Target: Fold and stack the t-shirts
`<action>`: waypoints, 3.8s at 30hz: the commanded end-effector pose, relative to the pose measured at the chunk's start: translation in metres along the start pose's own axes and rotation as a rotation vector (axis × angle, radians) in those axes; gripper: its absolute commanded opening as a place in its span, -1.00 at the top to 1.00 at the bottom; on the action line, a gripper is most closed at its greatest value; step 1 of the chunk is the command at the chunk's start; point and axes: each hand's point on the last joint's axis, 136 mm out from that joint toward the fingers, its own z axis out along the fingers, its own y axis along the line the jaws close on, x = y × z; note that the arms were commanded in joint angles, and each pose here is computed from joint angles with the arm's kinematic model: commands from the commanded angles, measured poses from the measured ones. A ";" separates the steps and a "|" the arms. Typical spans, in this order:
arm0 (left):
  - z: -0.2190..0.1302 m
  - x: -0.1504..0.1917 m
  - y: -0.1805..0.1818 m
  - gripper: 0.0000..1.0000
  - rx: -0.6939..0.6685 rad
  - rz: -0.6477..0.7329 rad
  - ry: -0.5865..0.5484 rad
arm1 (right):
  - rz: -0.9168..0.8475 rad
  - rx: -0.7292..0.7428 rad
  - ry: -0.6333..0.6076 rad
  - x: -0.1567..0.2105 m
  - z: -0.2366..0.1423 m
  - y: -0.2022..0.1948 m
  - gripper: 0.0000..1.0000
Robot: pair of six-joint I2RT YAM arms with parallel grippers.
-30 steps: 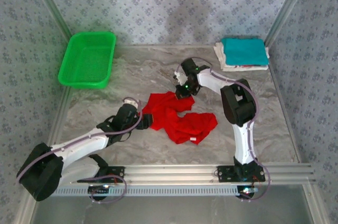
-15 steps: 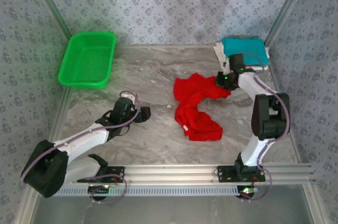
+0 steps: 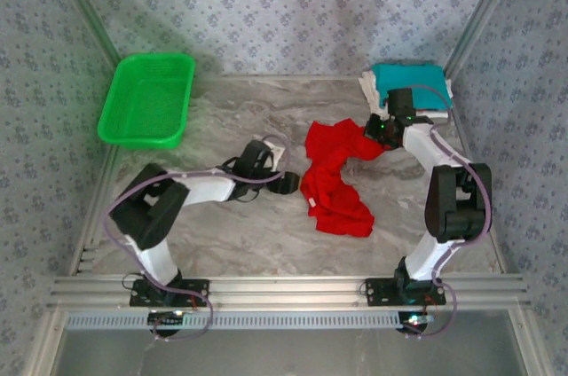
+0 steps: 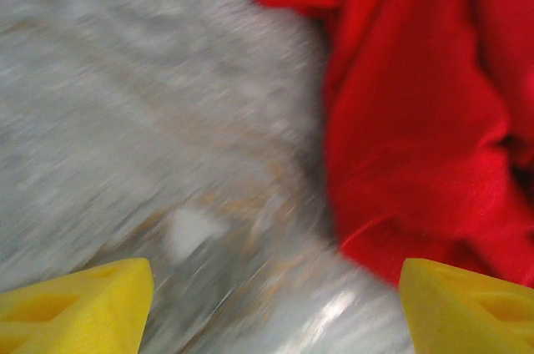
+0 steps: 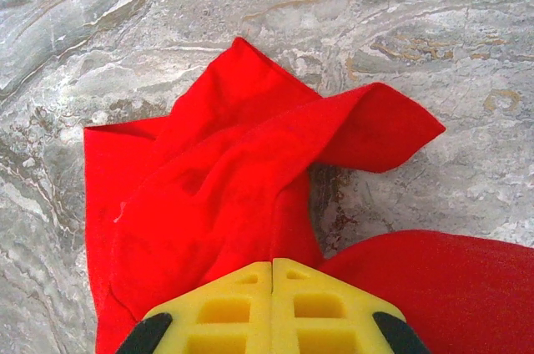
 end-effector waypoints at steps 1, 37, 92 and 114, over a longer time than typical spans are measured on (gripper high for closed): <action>0.019 -0.014 -0.033 -0.54 0.107 0.071 -0.024 | 0.020 0.012 -0.004 0.005 -0.008 -0.009 1.00; -0.158 -0.075 0.094 1.00 -0.361 0.109 -0.225 | -0.060 -0.082 -0.179 -0.070 -0.068 0.042 0.93; -0.164 0.009 0.087 1.00 -0.388 -0.199 -0.143 | 0.178 -0.067 0.225 0.076 0.019 -0.021 -0.10; -0.232 -0.030 0.084 1.00 -0.387 -0.286 -0.333 | 0.033 -0.128 0.077 -0.001 -0.009 0.038 1.00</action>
